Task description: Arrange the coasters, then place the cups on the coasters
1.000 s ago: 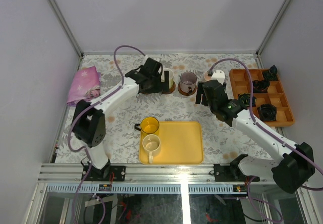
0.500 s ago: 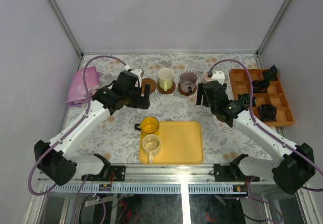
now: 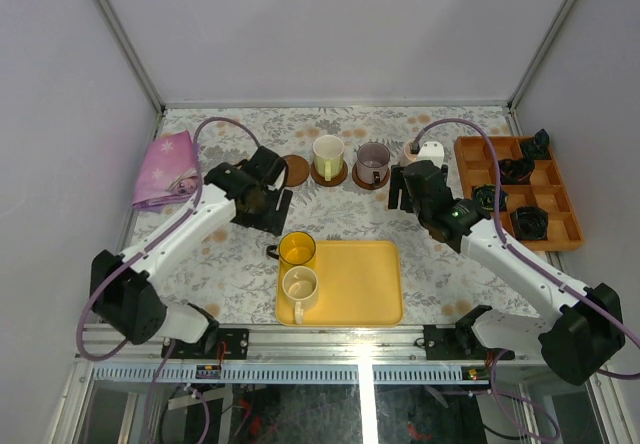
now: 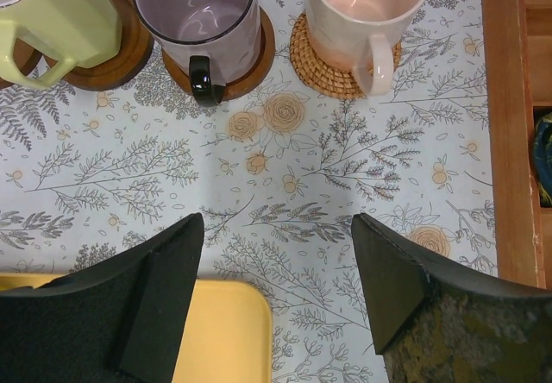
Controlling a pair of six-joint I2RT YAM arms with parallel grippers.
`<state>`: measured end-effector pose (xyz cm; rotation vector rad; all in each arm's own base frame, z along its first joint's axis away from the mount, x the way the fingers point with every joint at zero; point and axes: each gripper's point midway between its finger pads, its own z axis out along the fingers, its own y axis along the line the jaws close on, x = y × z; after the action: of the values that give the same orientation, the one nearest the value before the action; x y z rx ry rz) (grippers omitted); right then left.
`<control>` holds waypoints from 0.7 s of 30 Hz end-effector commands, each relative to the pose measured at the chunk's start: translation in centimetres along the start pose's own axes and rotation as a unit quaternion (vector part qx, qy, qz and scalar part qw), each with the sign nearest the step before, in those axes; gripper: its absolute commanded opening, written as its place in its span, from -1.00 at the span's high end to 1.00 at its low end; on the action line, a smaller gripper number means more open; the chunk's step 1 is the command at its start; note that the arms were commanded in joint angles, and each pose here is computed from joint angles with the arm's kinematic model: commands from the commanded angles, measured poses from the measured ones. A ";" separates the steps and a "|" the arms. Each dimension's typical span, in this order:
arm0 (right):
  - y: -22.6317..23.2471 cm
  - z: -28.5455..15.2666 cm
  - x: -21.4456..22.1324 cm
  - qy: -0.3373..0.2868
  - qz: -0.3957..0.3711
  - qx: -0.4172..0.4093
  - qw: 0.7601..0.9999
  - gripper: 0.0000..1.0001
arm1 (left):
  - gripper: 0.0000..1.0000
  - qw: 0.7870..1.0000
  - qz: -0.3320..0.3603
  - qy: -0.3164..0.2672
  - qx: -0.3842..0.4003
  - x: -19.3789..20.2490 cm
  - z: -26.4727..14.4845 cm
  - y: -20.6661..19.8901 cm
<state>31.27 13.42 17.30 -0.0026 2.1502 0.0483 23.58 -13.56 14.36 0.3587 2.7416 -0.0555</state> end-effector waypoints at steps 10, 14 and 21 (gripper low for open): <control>0.2 0.2 -1.5 -0.021 0.002 -0.003 1.000 -0.54 | -0.38 0.994 -0.006 0.101 -0.051 0.7 -0.3 -0.8; 0.5 0.4 -1.5 -0.018 0.002 -0.005 1.000 -0.54 | -0.39 0.988 0.010 0.137 -0.066 2.2 -1.3 -1.5; 1.0 0.8 -1.2 -0.010 0.003 -0.014 1.000 -0.54 | -0.43 0.977 0.022 0.180 -0.116 4.7 -0.4 -0.8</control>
<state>31.48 13.58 16.31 -0.0213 2.1747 0.0304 20.37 -14.38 13.41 0.4131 2.9980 0.2585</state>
